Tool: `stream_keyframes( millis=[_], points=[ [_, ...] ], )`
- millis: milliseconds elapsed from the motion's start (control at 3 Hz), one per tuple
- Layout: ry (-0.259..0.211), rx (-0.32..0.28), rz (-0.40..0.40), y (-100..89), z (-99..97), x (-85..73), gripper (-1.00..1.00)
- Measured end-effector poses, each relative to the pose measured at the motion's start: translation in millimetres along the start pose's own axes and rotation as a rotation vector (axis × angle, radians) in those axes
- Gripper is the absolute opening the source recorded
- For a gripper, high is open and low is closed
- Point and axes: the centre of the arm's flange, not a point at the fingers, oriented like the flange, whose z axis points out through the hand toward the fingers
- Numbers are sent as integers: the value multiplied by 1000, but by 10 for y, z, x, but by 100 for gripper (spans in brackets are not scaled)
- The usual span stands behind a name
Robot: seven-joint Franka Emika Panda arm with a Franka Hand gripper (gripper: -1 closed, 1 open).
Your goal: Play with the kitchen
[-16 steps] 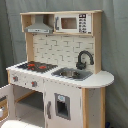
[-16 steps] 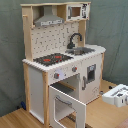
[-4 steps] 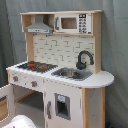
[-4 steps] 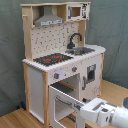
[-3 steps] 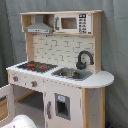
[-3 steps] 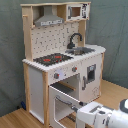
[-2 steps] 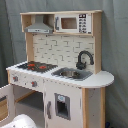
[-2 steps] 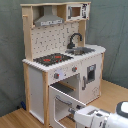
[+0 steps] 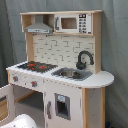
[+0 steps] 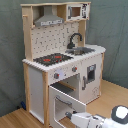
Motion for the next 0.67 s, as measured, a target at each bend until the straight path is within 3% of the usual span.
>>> stream_keyframes(
  millis=[667],
  points=[
    [-51, 11, 176, -262, 53, -26, 100]
  ],
)
